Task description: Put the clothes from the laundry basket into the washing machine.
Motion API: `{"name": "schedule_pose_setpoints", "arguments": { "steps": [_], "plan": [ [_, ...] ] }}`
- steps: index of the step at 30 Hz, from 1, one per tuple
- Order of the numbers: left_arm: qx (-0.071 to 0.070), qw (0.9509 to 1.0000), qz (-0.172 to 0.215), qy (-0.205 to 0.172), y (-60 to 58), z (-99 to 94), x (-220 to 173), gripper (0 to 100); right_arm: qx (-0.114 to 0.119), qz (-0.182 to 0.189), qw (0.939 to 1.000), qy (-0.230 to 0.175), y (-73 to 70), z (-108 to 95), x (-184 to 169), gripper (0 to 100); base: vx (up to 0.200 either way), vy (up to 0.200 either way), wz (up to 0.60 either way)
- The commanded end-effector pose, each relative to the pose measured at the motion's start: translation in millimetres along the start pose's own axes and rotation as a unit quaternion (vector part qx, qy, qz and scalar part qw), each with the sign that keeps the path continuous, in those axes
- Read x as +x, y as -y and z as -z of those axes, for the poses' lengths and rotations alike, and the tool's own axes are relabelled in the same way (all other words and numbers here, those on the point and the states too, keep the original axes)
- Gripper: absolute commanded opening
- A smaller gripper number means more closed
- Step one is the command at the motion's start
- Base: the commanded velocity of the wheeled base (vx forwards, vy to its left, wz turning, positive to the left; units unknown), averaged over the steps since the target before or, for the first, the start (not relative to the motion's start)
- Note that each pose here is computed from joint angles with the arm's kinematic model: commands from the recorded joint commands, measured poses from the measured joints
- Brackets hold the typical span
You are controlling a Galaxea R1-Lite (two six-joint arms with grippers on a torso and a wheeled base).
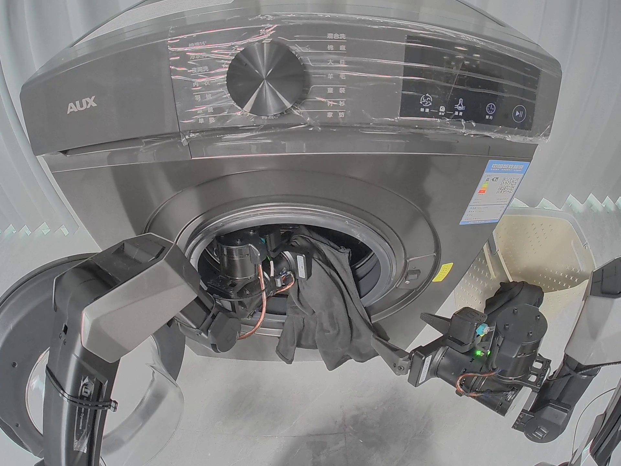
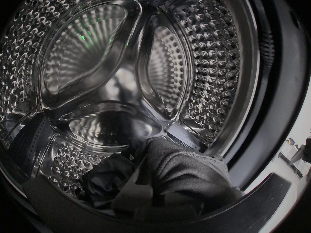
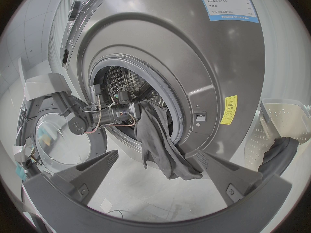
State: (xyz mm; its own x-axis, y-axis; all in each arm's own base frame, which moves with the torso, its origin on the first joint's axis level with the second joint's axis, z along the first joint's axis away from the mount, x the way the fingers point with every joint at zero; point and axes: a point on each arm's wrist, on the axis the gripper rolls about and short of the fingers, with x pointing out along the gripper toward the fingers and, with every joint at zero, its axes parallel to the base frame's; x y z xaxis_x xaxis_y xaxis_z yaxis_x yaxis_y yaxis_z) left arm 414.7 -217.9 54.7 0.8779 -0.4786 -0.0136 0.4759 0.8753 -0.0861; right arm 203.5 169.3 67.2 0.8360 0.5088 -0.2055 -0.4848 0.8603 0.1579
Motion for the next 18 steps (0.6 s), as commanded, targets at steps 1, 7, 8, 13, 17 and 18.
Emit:
{"name": "schedule_pose_setpoints", "arguments": {
  "steps": [1,7,8,13,17,18],
  "plan": [
    [-0.003,0.9995,-0.028,0.011,-18.6,13.6,22,0,-0.001,-0.003,1.0,-0.003,-1.6,1,-1,100,0.0,0.0,0.0],
    [-0.004,0.9969,-0.067,0.041,-30.4,8.3,36,0,-0.002,-0.004,1.0,-0.003,-2.6,2,0,100,0.0,0.0,0.0],
    [-0.006,0.9965,-0.07,0.045,-30.5,6.2,37,0,-0.002,-0.004,1.0,-0.003,-2.6,1,0,100,0.0,0.0,0.0],
    [-0.008,0.9944,-0.088,0.059,-31.5,2.7,44,0,-0.002,-0.004,1.0,-0.003,-2.5,2,0,100,0.0,0.0,0.0],
    [-0.008,0.994,-0.092,0.058,-28.9,5.3,45,0,-0.002,-0.004,1.0,-0.003,-2.6,1,0,100,0.0,0.0,0.0],
    [-0.008,0.9942,-0.091,0.057,-28.2,6.2,45,0,-0.002,-0.004,1.0,-0.003,-2.6,1,0,100,0.0,0.0,0.0]
  ]
}}
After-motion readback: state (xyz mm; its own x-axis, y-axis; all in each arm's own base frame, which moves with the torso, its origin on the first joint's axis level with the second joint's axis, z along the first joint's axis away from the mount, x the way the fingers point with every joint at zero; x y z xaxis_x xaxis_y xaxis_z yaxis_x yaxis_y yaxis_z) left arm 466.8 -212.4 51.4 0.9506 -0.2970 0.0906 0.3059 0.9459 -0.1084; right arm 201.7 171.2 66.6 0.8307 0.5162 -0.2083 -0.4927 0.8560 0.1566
